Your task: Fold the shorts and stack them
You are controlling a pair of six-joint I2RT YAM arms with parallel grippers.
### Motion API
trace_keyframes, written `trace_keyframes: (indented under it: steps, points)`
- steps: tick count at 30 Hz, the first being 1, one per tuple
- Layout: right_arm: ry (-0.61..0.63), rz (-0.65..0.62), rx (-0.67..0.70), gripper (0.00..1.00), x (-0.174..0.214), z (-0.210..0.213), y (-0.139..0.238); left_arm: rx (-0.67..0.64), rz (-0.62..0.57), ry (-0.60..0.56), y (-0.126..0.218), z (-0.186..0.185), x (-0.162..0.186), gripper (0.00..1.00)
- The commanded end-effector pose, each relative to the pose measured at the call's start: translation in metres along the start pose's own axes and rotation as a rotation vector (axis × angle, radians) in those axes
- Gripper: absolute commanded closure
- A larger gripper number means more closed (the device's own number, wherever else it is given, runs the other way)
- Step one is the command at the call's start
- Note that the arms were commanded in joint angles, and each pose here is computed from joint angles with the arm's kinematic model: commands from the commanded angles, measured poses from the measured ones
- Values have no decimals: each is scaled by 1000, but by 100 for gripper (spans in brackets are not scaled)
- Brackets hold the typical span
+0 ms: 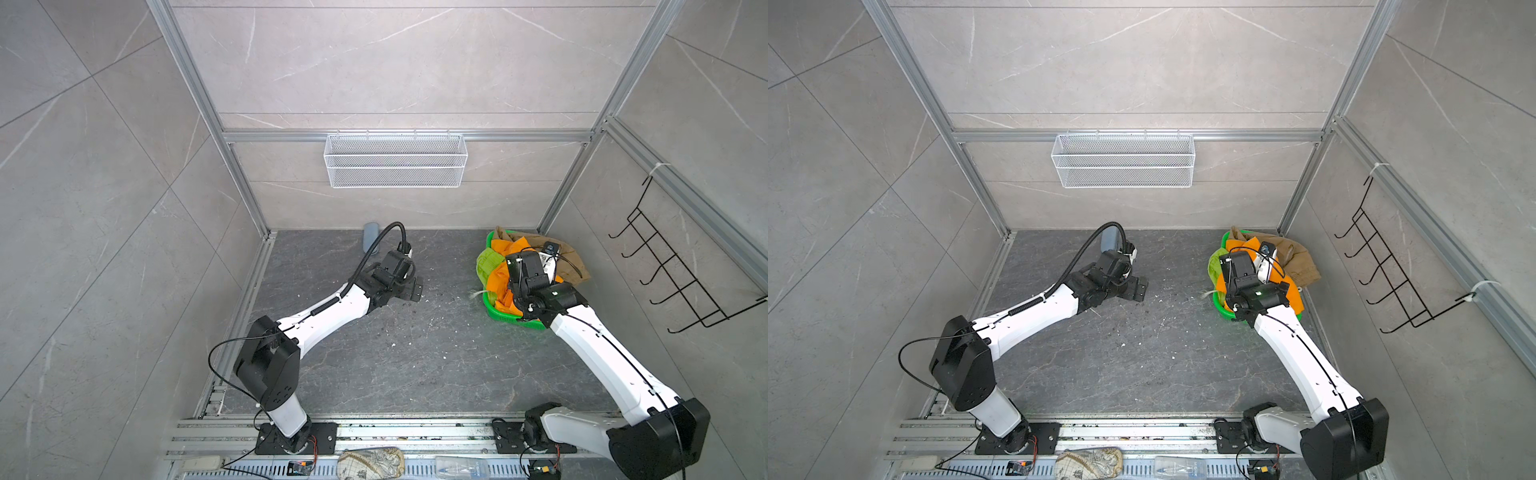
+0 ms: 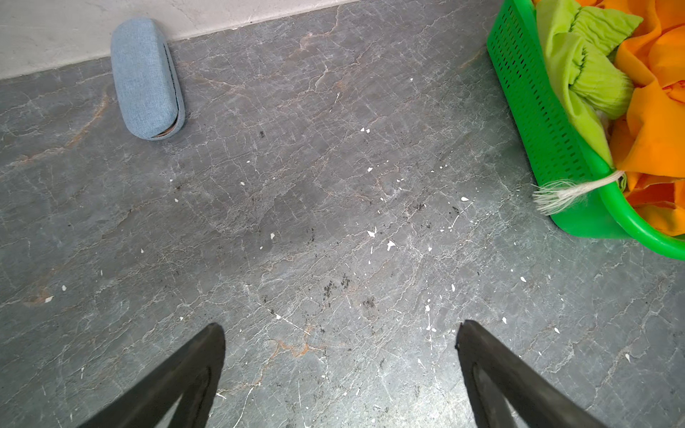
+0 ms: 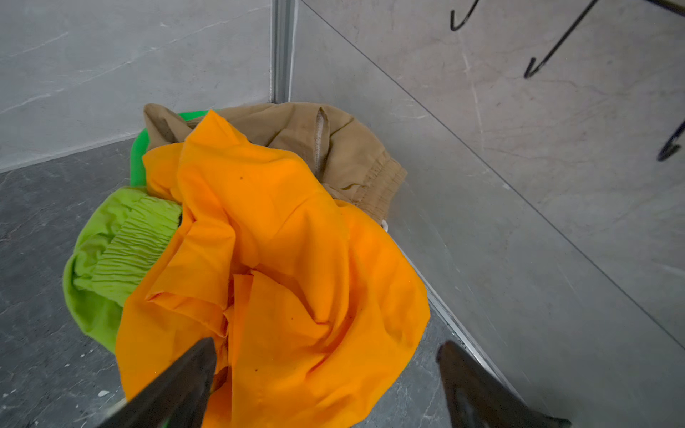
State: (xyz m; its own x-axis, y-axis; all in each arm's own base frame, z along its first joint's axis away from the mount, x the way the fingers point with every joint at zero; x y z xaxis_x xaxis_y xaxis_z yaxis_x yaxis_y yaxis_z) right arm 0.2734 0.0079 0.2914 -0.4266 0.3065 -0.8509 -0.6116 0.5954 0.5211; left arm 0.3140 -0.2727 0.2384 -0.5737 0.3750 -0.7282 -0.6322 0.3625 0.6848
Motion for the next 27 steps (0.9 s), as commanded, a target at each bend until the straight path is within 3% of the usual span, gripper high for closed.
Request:
trace_keyframes:
  steps: [1,6,11,16,20,27]
  points:
    - [-6,105,19,14,21,-6,-14,19,-62,12,17,1,-17,0]
    - [-106,235,-9,12,39,-14,-35,9,-44,-16,9,0,-15,0]
    - [-212,281,-43,13,48,-23,-48,13,-31,-33,-3,-3,-17,0]
    - [-251,347,-76,25,56,-20,-59,14,-18,-48,-13,-5,-18,0]
    - [-272,385,-67,40,67,-21,-70,14,-8,-55,-20,-6,-17,0]
    - [-295,434,-113,89,68,-20,-83,12,-13,-65,-18,-6,-18,0]
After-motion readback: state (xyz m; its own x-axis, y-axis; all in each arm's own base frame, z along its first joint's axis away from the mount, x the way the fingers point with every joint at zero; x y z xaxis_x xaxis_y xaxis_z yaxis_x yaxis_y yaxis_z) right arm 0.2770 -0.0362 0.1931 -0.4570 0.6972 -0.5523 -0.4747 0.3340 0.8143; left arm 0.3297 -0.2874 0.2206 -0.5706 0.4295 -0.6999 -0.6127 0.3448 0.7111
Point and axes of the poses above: each gripper's point midway between its finger pads, its own y axis back along the fingers, its own z axis along the line the jaws close on, x = y × z, the point moved 8 cm from there along y, back along the fingers, and after that the axes turned 9 degrees about -y, right-handed, at the moved point
